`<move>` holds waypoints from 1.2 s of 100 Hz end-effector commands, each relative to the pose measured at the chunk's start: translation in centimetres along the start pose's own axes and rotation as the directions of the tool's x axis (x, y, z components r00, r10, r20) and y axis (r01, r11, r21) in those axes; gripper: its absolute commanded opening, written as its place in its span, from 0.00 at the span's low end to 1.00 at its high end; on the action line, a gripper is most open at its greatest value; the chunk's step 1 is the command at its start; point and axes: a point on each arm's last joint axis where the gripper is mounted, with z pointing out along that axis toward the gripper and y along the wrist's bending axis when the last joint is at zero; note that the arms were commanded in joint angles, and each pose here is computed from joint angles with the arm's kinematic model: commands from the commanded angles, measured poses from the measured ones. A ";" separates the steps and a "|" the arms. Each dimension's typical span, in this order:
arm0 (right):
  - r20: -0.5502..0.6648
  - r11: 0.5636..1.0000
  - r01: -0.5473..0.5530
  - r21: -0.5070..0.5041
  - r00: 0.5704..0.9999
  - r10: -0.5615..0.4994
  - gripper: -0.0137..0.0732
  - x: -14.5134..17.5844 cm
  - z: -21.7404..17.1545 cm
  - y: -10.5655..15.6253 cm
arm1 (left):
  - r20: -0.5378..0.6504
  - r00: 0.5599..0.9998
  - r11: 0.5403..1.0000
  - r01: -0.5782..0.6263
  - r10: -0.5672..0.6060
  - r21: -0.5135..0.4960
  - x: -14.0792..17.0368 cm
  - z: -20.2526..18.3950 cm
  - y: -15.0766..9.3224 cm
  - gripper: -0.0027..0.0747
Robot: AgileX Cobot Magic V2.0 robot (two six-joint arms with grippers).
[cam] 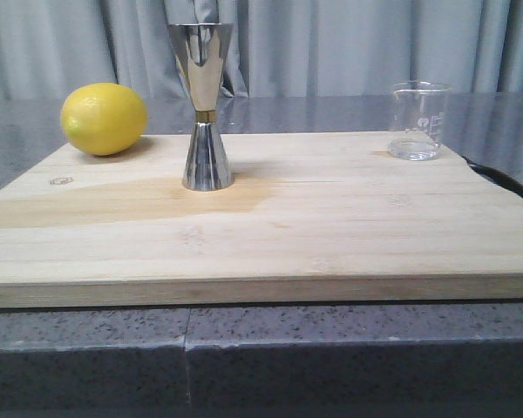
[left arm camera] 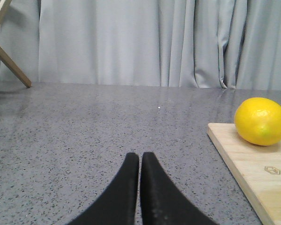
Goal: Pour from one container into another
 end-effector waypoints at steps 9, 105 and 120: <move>0.328 0.992 -0.122 0.012 0.938 0.111 0.07 1.7 -0.2 -0.2 | 0.104 0.995 1.000 0.003 -0.003 0.004 -0.8 -0.2 0.0 0.01; 0.538 0.993 0.046 0.109 0.837 -0.098 0.07 13.1 4.4 -0.1 | 0.104 0.995 1.000 0.003 -0.003 0.004 -0.8 -0.2 0.0 0.01; 0.536 0.993 0.044 0.108 0.839 -0.095 0.07 13.2 4.4 -0.1 | 0.104 0.995 1.000 0.003 -0.003 0.004 -0.8 -0.2 0.0 0.01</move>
